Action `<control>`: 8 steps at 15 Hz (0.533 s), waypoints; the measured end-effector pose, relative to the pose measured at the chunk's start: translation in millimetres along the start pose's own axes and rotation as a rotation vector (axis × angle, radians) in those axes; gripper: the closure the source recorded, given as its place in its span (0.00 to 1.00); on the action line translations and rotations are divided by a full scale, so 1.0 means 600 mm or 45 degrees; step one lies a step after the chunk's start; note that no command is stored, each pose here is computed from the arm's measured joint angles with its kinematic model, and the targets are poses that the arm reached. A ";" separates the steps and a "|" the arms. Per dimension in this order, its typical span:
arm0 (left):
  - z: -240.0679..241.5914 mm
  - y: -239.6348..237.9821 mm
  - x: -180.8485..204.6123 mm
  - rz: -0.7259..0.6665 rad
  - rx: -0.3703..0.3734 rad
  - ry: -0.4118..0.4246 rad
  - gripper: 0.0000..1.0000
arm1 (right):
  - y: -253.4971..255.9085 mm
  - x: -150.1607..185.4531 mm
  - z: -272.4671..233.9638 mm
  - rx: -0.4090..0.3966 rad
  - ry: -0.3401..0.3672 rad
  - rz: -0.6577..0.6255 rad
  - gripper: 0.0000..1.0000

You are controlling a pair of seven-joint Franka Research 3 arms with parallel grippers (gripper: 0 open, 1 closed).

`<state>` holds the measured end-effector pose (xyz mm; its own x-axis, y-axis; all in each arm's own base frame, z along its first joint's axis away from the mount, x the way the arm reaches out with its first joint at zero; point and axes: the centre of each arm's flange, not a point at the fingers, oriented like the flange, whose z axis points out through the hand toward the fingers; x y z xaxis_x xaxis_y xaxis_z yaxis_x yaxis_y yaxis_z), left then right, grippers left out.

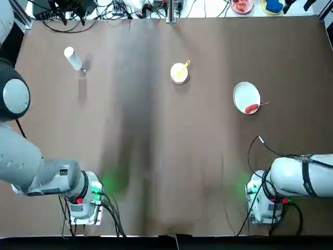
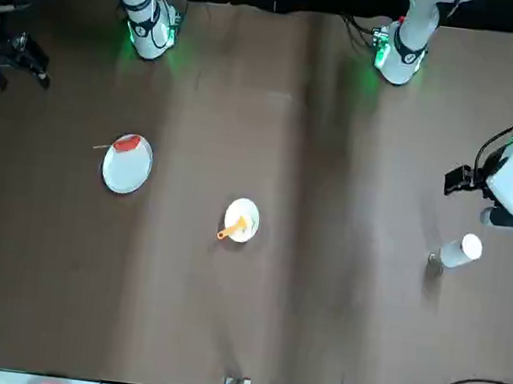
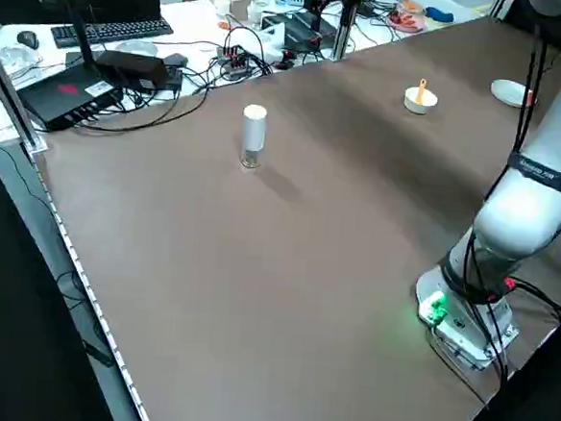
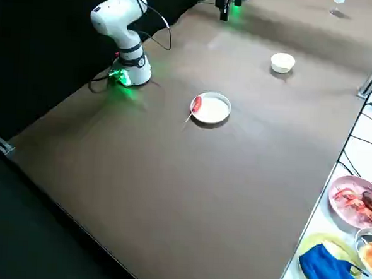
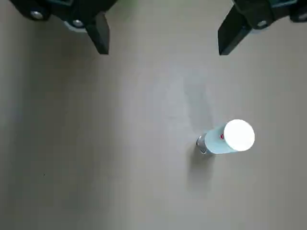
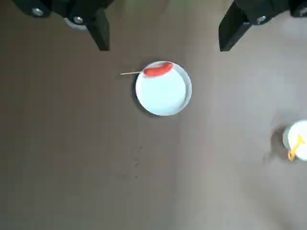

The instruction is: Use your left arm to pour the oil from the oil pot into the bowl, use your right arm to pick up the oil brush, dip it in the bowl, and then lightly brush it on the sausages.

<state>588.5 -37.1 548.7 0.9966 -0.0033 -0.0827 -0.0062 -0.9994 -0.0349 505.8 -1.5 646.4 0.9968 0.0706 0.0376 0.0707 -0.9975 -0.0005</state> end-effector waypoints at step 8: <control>0.003 0.002 0.007 -0.002 -0.015 0.022 0.00 | -0.010 0.010 -0.011 0.020 0.038 0.095 0.00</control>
<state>592.7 -38.3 546.7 0.9978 -0.0018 -0.0656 -0.0034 -0.9997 -0.0231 511.3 5.1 653.5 0.9977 -0.0040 0.0670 -0.0027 -0.9998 -0.0203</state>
